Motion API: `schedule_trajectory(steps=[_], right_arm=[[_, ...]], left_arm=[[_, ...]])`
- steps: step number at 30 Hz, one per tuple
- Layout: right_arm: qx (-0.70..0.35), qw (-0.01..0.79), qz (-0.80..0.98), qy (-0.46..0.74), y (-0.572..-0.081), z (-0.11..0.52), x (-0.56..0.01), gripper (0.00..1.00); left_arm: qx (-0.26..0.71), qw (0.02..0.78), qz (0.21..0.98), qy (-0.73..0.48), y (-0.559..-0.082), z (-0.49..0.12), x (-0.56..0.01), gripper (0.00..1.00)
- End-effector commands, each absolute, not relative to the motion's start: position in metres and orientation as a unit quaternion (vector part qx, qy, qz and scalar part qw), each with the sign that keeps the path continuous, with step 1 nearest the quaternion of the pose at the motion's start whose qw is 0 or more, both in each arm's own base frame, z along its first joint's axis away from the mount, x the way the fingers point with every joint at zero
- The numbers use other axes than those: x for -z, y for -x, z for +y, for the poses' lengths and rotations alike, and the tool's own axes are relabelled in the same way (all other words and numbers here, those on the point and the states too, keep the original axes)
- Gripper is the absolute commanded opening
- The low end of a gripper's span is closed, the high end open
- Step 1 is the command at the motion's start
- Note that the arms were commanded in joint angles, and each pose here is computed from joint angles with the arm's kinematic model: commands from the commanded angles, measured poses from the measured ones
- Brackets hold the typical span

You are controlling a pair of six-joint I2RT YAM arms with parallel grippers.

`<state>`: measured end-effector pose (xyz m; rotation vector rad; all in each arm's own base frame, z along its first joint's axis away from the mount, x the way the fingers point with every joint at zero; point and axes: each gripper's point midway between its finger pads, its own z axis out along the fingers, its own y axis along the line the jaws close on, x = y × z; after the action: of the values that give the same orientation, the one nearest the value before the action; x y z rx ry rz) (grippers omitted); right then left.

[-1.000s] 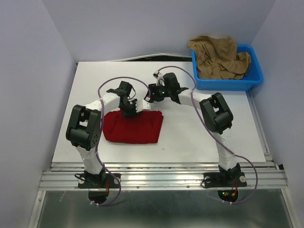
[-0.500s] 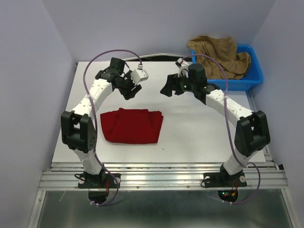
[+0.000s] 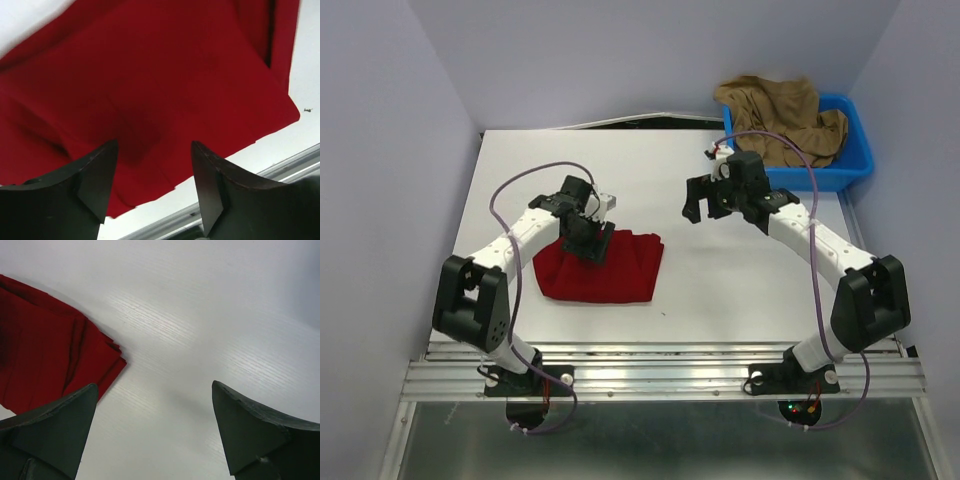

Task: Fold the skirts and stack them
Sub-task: Fold the skirt, then neatly place the folded skirt to the corner

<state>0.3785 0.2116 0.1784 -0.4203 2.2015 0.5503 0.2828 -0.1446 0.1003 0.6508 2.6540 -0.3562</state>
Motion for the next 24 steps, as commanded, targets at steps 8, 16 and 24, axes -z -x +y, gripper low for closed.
schedule_trajectory(steps=[8, 16, 24], right_arm=[[-0.169, 0.405, 0.883, 0.169, -0.39, 0.19, -0.164, 1.0], [-0.184, 0.39, 0.882, 0.188, -0.396, 0.189, -0.158, 1.0], [-0.189, 0.386, 0.88, 0.201, -0.395, 0.189, -0.155, 1.0]], left_arm=[[0.042, 0.089, 0.987, -0.127, -0.286, -0.138, -0.011, 0.82], [-0.03, 0.095, 0.987, -0.125, -0.353, -0.042, 0.007, 0.87], [-0.062, 0.126, 0.977, -0.158, -0.404, 0.064, -0.013, 0.98]])
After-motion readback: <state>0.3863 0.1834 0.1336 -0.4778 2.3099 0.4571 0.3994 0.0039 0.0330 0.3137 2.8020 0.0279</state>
